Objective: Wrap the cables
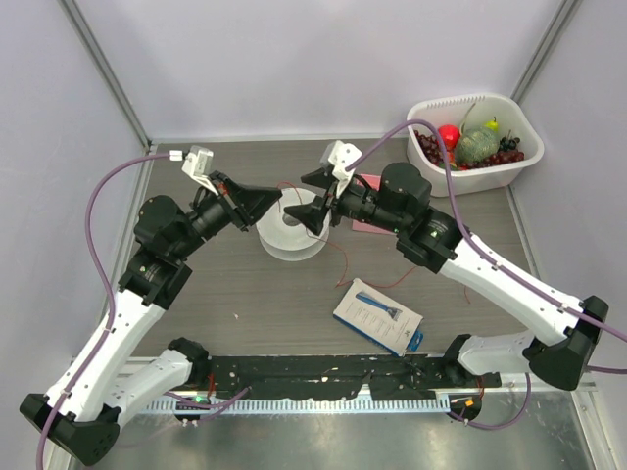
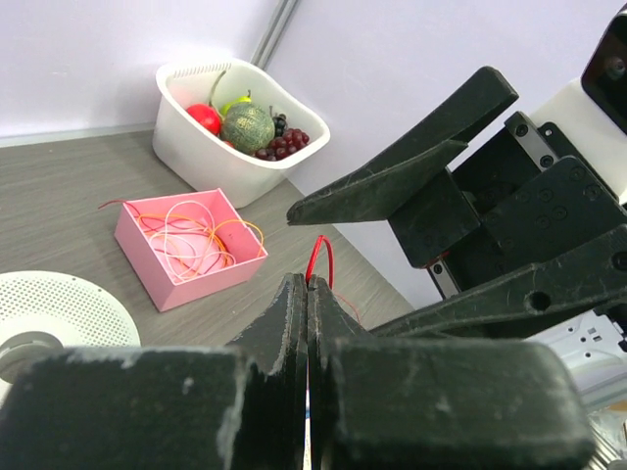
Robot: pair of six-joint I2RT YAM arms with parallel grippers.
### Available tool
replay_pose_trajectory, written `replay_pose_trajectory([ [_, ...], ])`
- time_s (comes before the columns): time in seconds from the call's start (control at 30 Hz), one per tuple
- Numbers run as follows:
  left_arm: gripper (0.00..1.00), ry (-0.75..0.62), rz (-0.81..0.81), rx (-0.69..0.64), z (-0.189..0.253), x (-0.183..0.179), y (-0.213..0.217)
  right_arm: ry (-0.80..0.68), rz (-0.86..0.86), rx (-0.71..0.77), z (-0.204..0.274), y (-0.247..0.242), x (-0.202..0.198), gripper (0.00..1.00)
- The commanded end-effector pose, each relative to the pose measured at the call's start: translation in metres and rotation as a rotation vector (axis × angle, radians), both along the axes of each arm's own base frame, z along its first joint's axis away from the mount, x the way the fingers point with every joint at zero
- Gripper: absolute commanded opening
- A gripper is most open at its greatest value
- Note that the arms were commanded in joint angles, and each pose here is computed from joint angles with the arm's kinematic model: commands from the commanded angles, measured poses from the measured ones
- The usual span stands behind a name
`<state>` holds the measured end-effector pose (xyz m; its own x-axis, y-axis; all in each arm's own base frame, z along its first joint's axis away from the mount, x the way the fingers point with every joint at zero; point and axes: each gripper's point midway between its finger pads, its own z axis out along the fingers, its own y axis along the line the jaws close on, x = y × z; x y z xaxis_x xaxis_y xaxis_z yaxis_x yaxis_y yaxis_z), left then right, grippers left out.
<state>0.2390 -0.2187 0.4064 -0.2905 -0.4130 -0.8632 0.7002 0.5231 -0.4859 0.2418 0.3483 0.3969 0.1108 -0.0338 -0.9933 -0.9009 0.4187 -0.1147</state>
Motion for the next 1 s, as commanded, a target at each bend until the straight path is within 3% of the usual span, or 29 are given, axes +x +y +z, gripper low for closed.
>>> replay_pose_trajectory([
  [0.0,0.00,-0.041,0.018,-0.072,0.027,-0.003,0.006,-0.180,0.101,0.034,0.040,0.014,-0.016,0.73],
  [0.57,0.00,0.061,-0.013,-0.099,0.027,-0.012,0.004,-0.465,0.056,-0.232,0.016,0.026,0.002,0.71],
  [0.87,0.00,0.126,-0.007,-0.101,0.018,-0.010,0.003,-0.511,-0.044,-0.230,0.024,0.019,0.012,0.46],
  [0.97,0.00,0.137,-0.006,-0.110,0.018,-0.010,0.003,-0.512,-0.074,-0.219,0.028,0.016,0.015,0.32],
])
